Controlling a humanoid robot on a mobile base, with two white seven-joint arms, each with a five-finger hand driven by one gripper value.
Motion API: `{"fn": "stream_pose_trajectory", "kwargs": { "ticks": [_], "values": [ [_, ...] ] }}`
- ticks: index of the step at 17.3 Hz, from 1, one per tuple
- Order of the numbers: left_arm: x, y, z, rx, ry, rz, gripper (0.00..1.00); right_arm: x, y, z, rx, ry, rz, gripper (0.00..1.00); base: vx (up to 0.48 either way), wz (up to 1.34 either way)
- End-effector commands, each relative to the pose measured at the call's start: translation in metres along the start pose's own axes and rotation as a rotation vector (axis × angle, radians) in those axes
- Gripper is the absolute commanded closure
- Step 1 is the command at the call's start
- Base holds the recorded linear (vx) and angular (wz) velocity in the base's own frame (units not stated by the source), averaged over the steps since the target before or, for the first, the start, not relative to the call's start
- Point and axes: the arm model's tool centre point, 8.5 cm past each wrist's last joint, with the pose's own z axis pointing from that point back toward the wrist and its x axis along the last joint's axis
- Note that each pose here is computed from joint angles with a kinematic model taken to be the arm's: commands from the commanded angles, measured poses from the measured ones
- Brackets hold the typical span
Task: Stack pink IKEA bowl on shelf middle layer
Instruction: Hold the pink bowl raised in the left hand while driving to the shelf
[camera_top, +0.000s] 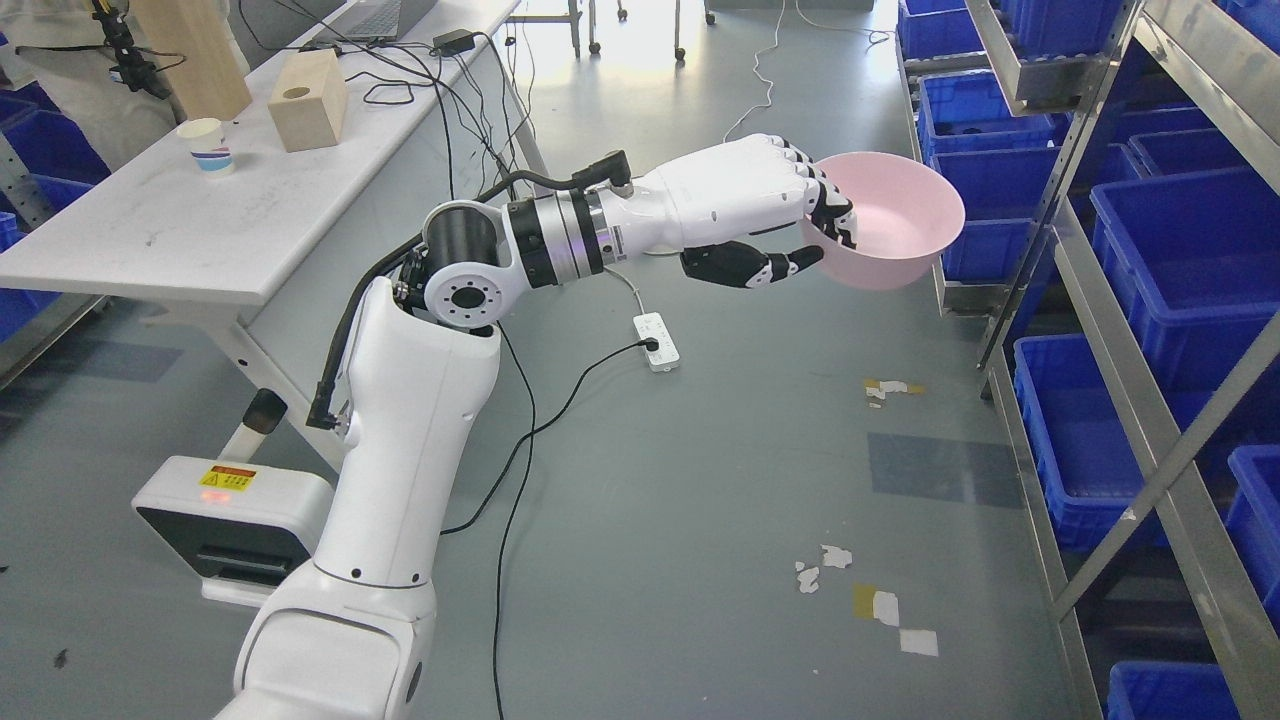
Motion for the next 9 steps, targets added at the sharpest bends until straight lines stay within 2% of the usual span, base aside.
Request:
{"fn": "stream_pose_trajectory", "kwargs": {
  "ticks": [1,9],
  "values": [
    [-0.008,0.000,0.009,0.007,0.031,0.020,1.00,0.002,-0.011,0.000,-0.017,-0.011,0.001,0.00,0.331,-0.06],
    [-0.012,-0.032,0.033,0.030,0.061,0.082,0.99,0.003,-0.011,0.000,-0.017,-0.013,0.001,0.00,0.342,0.00]
  ]
}}
